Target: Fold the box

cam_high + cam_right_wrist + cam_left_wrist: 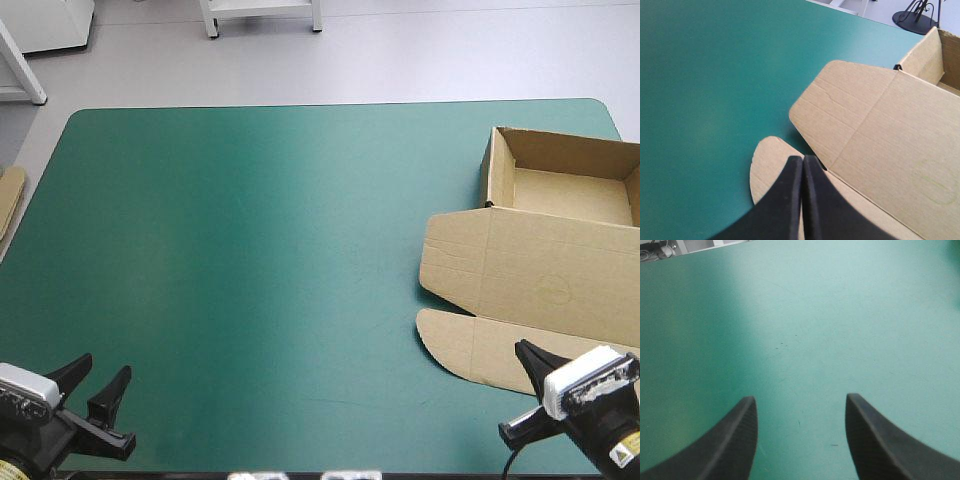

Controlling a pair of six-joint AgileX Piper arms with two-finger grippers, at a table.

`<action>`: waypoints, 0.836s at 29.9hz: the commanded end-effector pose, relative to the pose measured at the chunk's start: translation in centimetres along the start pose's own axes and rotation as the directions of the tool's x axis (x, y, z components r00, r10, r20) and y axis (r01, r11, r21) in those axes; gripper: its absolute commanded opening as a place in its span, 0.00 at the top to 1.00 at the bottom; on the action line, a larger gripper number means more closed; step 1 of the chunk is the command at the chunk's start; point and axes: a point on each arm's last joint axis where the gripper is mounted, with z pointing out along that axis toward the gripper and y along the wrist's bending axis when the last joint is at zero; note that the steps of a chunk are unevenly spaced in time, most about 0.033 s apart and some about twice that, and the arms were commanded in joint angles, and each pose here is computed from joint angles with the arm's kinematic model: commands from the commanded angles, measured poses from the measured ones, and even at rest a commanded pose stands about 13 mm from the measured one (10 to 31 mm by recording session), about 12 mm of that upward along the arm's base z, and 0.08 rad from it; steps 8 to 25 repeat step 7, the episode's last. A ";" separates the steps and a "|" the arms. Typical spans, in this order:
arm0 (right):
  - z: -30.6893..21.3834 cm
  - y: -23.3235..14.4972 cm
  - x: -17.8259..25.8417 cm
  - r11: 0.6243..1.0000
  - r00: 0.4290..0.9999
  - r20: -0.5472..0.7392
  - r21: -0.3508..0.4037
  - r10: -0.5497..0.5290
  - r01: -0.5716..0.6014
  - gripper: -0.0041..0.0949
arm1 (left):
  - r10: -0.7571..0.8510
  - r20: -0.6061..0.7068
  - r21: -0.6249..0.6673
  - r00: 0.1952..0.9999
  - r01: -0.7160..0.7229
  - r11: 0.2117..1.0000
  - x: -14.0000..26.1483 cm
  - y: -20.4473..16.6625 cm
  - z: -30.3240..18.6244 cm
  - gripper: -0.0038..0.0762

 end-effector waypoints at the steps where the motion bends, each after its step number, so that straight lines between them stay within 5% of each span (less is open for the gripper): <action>1: -0.8 0.0 0.6 0.999 0.995 0.102 0.053 -0.008 0.003 0.98 | 0.008 0.101 0.036 0.995 -0.012 0.999 -0.4 -0.3 -0.6 0.47; 25: -1.2 0.5 2.2 0.998 0.992 0.122 0.044 0.036 -0.042 0.98 | 0.013 0.059 0.035 0.998 -0.015 0.999 1.7 -0.4 -0.4 0.47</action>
